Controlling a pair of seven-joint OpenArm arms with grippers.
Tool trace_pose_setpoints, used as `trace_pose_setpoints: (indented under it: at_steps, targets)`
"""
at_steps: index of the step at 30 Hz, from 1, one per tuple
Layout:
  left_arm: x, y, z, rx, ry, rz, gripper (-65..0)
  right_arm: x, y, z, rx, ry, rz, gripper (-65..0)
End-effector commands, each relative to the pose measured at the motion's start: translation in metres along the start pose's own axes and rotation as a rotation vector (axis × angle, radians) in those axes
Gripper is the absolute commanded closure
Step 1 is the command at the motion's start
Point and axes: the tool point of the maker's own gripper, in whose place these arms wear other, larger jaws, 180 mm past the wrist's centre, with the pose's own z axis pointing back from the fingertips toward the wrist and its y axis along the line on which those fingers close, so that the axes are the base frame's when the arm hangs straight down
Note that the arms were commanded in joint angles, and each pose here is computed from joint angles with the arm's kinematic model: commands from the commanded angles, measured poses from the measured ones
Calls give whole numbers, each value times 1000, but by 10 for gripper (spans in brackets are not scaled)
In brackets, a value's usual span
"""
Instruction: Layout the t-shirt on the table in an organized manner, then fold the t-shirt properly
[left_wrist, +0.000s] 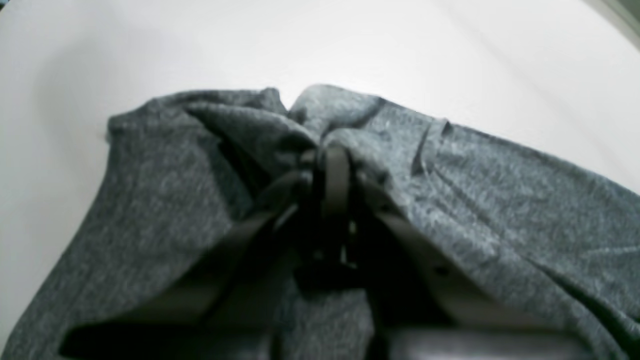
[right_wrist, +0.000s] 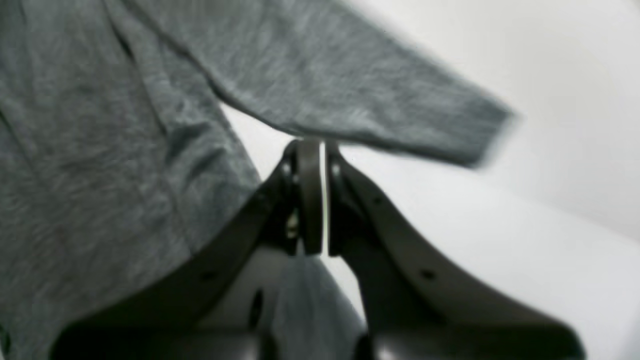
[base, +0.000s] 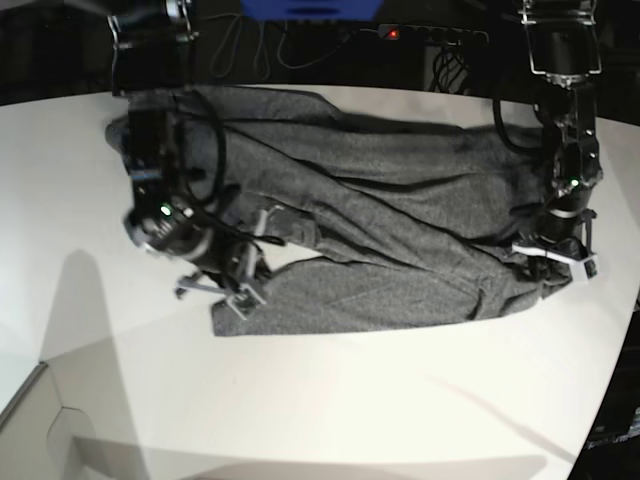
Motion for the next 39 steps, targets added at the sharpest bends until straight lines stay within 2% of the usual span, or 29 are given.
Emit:
trace_pose_setpoints:
  at_steps: [1, 9, 14, 18, 21, 24, 26, 28, 31, 34, 36, 39]
  targets:
    - [23, -1, -1, -8, -59, -13, -1, 22, -1, -7, 20, -58, 3, 0]
    - [27, -5, -2, -15, -71, -12, -2, 14, 0, -73, 157, -31, -127, 0]
    - [38, -8, -6, -20, -90, -7, -3, 14, -18, -94, 166, -59, -220, 0]
    - [48, -13, -8, -30, -114, -4, -5, 5, -67, -101, -7, -84, -322, 0]
    - [57, -22, -10, -42, -136, 15, -12, 3, -111, -96, -163, -122, -362, 0]
    - [61, -23, -11, -43, -142, 20, -84, 5, -158, -83, -347, -170, -375, 0]
    - [68, -28, -11, -55, -160, 25, -157, 10, -191, -65, -492, -232, -358, 0]
    - [71, -31, -11, -68, -166, 51, -226, 19, -212, -51, -594, -285, -338, 0]
    - [68, -34, -11, -85, -157, 93, -331, 40, -222, -42, -625, -339, -320, 0]
    - [66, -34, -11, -86, -152, 100, -414, 46, -224, -40, -622, -324, -329, 0]
    - [65, -34, -11, -87, -150, 100, -450, 41, -220, -41, -613, -285, -343, 0]
    - [54, -29, -7, -80, -130, 94, -463, 40, -215, -31, -611, -254, -341, 0]
